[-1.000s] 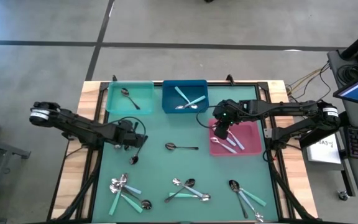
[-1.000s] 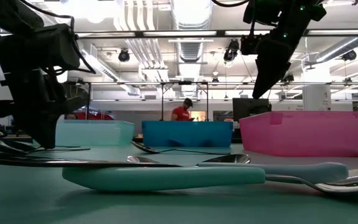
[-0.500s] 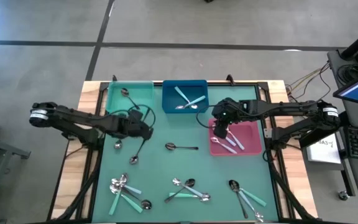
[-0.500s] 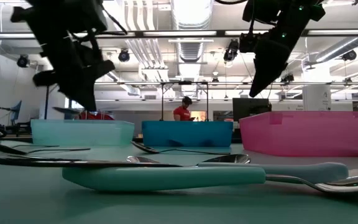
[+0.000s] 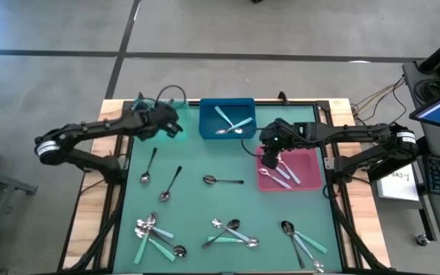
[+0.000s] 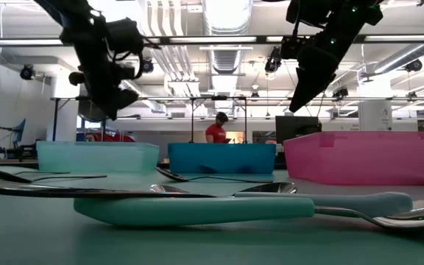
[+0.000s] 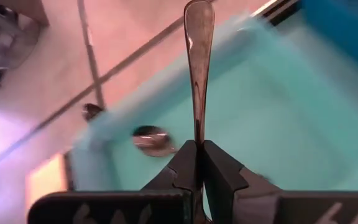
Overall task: Sort silverware by color (type)
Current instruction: Put the black spoon into the green bin, then adjust the green bin
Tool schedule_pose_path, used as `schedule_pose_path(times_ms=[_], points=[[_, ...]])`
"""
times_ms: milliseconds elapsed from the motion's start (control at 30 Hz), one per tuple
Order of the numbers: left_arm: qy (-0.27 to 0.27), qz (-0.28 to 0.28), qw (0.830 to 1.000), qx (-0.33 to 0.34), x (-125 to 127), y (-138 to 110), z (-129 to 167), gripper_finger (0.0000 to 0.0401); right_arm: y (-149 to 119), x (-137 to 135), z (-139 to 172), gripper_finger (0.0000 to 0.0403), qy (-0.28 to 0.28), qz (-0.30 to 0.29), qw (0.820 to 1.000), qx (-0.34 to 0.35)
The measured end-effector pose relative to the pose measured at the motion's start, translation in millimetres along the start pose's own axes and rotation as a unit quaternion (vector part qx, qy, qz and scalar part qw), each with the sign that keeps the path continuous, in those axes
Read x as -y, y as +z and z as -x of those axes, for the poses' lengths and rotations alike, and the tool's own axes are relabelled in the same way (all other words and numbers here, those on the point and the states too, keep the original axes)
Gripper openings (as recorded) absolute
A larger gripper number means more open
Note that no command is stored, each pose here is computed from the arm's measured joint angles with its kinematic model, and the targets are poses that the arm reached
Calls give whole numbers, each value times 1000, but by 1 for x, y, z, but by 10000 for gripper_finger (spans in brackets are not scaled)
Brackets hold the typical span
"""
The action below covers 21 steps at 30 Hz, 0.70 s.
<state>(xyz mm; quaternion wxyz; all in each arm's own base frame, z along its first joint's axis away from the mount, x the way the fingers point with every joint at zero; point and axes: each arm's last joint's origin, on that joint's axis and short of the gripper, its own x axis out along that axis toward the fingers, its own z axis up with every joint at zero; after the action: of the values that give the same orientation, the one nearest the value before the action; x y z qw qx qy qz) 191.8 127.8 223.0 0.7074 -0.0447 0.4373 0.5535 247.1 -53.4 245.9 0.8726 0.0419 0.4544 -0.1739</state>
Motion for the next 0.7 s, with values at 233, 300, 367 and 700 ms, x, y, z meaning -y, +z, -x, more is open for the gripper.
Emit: schedule_pose_path(times_ms=[233,300,367,700], points=[[-54,-61,996,-38,-23,-3,-31,0,0,0,0,112,0,0,1000,1],[-52,-58,996,-54,-26,-5,-37,3,0,0,0,112,0,0,1000,1],[-46,-50,996,-62,-29,-6,-41,11,0,0,0,112,0,0,1000,1],[-135,-18,986,-100,-21,-10,-46,87,0,0,0,112,0,0,1000,1]])
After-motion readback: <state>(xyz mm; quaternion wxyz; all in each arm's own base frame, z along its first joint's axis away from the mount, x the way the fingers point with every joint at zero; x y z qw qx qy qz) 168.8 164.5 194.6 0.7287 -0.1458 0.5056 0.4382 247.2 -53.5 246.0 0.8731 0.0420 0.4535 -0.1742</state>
